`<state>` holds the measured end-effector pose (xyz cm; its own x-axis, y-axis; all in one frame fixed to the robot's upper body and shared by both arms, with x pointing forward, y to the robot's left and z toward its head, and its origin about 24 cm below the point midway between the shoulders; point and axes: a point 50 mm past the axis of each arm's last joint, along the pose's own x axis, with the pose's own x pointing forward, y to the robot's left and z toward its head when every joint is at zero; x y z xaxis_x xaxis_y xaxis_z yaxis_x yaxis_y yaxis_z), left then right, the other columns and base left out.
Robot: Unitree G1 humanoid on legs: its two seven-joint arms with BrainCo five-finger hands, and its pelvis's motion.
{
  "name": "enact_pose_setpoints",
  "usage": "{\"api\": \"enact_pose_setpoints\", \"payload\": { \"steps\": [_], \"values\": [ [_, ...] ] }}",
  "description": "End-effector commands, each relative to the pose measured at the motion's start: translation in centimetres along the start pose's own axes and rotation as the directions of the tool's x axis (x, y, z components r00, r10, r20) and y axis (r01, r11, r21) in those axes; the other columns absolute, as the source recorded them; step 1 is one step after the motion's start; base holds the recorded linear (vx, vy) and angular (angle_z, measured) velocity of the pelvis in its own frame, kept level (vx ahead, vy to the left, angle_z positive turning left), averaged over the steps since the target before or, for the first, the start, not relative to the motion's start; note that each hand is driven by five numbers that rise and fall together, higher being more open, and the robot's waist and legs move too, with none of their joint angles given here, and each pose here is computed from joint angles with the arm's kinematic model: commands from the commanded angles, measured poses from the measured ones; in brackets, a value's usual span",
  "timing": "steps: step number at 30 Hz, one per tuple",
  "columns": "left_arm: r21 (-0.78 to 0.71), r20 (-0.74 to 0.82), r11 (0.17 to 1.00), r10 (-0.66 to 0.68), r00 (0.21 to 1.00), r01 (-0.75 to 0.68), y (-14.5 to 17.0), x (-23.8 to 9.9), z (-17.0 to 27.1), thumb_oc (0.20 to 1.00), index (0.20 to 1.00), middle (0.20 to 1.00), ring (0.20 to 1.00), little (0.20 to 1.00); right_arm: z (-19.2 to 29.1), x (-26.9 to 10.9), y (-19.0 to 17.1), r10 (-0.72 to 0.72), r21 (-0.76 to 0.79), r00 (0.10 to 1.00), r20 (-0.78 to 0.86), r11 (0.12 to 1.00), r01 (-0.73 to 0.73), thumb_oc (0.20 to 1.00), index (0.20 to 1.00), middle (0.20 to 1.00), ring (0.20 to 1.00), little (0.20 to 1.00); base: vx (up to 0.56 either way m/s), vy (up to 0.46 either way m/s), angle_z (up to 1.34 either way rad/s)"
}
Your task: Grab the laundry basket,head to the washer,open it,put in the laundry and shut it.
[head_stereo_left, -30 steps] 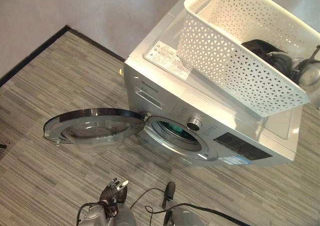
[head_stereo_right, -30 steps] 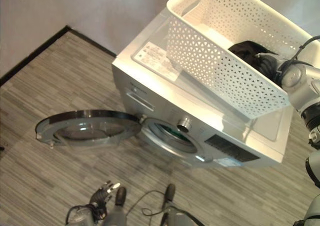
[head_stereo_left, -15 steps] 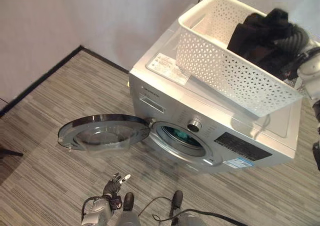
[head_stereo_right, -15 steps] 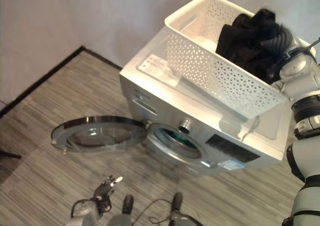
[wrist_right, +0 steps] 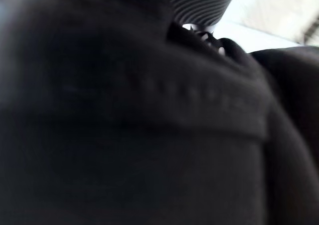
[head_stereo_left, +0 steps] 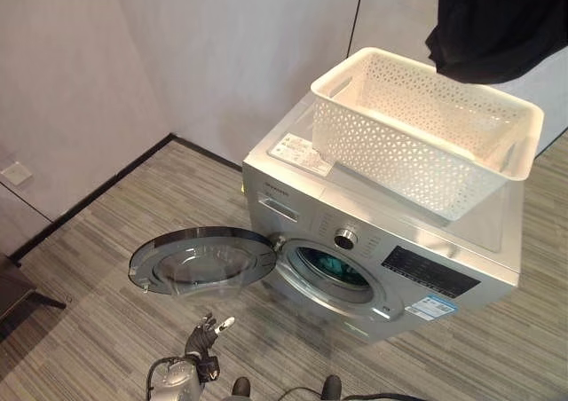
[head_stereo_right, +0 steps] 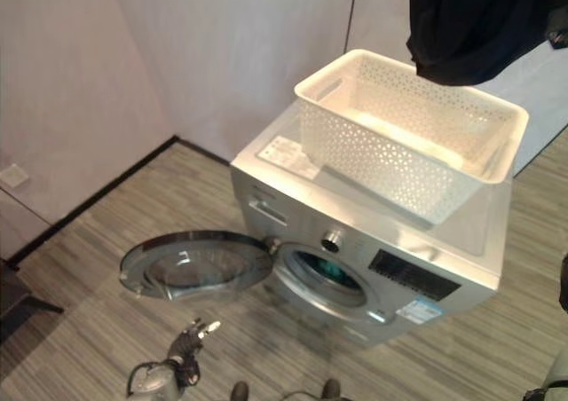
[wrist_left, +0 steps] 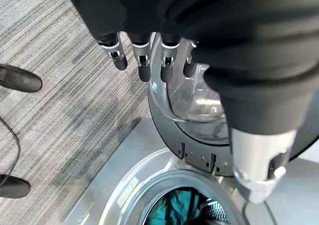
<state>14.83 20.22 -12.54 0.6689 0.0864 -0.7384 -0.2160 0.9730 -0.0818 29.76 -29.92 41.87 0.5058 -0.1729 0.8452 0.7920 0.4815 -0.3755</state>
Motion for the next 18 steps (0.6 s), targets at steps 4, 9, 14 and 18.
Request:
{"api": "enact_pose_setpoints", "payload": {
  "steps": [4,9,14,18],
  "values": [
    [0.094,-0.009,0.995,0.025,1.0,-0.024,0.7,0.3,0.0,1.0,1.0,1.0,1.0,1.0,3.6,-0.1,-4.9,-0.197,0.018,0.956,0.219,0.98,0.198,0.2,0.2,0.2,0.2,0.2,-0.01,0.031,-0.08],
    [0.105,0.036,0.994,0.008,0.999,-0.011,0.4,0.2,0.8,1.0,1.0,1.0,1.0,1.0,3.5,-3.4,-3.7,-0.142,0.043,0.952,0.272,0.99,0.136,0.2,0.2,0.2,0.2,0.2,0.0,0.012,-0.12],
    [0.118,0.094,0.993,-0.019,0.995,0.007,0.1,0.3,2.2,1.0,1.0,1.0,1.0,1.0,2.9,-8.0,-2.8,-0.081,0.139,0.956,0.282,0.989,0.043,0.2,0.2,0.2,0.2,0.2,-0.01,0.006,-0.11],
    [0.139,0.134,0.99,-0.047,0.99,0.029,-0.1,0.1,3.0,1.0,1.0,1.0,1.0,1.0,1.3,-12.4,-1.8,0.057,0.25,0.974,0.22,0.962,-0.113,0.2,0.2,0.2,0.2,0.2,-0.02,-0.002,-0.12]
  ]
}}
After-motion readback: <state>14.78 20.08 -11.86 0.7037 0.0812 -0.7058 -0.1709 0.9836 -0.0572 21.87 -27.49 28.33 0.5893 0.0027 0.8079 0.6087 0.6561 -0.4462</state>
